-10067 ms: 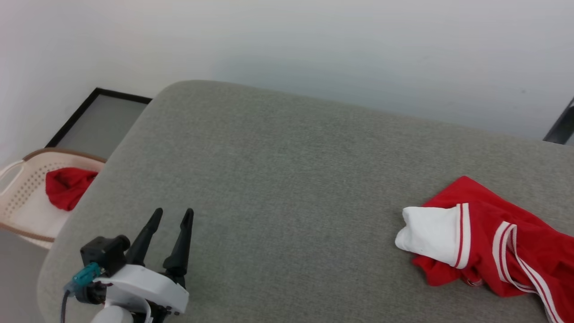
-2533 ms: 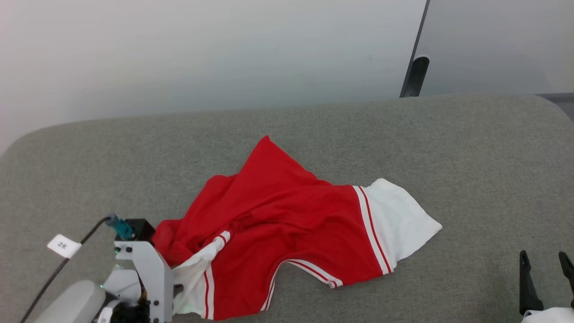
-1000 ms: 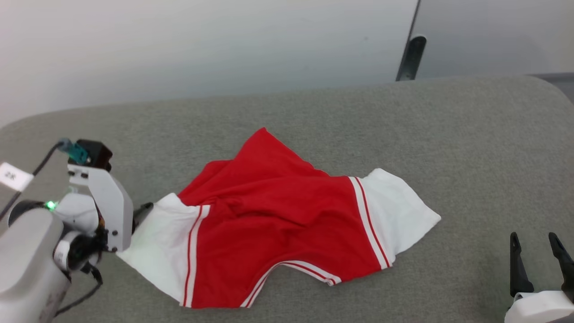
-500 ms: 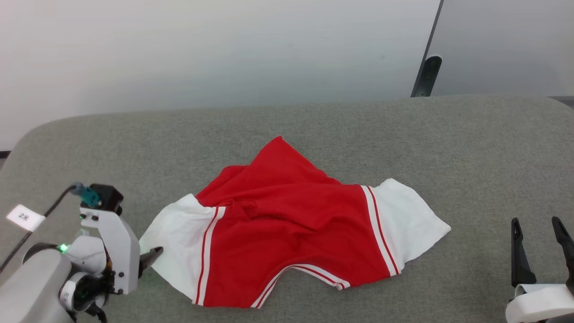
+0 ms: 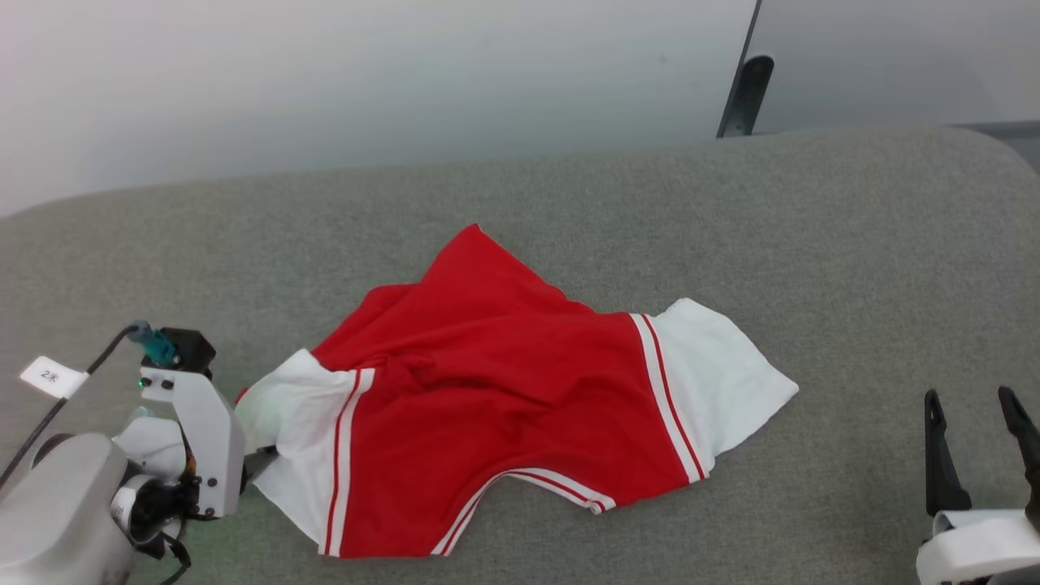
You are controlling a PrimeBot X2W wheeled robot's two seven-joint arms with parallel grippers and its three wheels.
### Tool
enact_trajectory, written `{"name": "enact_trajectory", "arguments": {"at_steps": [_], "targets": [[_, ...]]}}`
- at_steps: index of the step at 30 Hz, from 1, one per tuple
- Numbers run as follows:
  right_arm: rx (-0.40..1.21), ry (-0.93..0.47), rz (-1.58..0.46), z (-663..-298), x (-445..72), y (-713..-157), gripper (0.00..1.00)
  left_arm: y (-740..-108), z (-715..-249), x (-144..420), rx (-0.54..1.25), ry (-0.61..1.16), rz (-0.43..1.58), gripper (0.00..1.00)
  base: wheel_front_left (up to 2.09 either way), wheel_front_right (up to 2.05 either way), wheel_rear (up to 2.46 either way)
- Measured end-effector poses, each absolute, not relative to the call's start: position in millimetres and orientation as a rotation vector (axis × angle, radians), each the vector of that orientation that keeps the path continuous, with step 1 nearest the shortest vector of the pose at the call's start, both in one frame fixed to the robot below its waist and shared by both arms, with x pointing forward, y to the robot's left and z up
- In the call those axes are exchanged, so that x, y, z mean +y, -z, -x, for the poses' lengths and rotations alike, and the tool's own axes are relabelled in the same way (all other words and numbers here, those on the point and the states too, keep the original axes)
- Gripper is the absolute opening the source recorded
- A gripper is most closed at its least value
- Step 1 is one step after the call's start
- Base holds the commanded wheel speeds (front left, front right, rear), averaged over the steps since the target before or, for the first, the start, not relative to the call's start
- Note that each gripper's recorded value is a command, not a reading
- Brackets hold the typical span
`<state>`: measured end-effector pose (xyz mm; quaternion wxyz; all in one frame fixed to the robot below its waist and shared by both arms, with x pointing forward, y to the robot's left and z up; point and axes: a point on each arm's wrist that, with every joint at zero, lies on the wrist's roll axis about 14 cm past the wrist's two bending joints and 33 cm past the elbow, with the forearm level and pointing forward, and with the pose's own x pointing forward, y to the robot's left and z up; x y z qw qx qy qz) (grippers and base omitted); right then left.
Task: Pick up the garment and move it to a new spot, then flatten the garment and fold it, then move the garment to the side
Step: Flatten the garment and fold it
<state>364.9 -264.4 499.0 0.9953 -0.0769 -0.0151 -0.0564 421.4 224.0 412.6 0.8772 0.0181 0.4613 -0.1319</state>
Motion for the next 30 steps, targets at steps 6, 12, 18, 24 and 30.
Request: {"name": "enact_trajectory", "arguments": {"at_steps": [6,12,18,24,30], "targets": [[-0.015,0.121,0.164,-370,-269,-495,1.0,-391,-427,227,1.036,0.25,-0.037,1.0,0.0,0.0,0.0],[0.002,0.123,0.168,-375,-270,-489,1.0,-379,-434,225,1.069,0.241,-0.03,1.0,0.0,0.0,0.0],[0.007,0.092,0.167,-384,-264,-488,1.0,-371,-431,224,1.135,0.21,0.035,0.27,0.0,0.0,0.0],[0.082,0.0,0.125,-394,-242,-482,1.0,-370,-422,226,1.2,0.182,0.105,0.0,0.0,0.0,0.0],[0.185,-0.122,0.131,-410,-222,-483,1.0,-372,-417,226,1.228,0.179,0.134,0.0,0.0,0.0,0.0]]}}
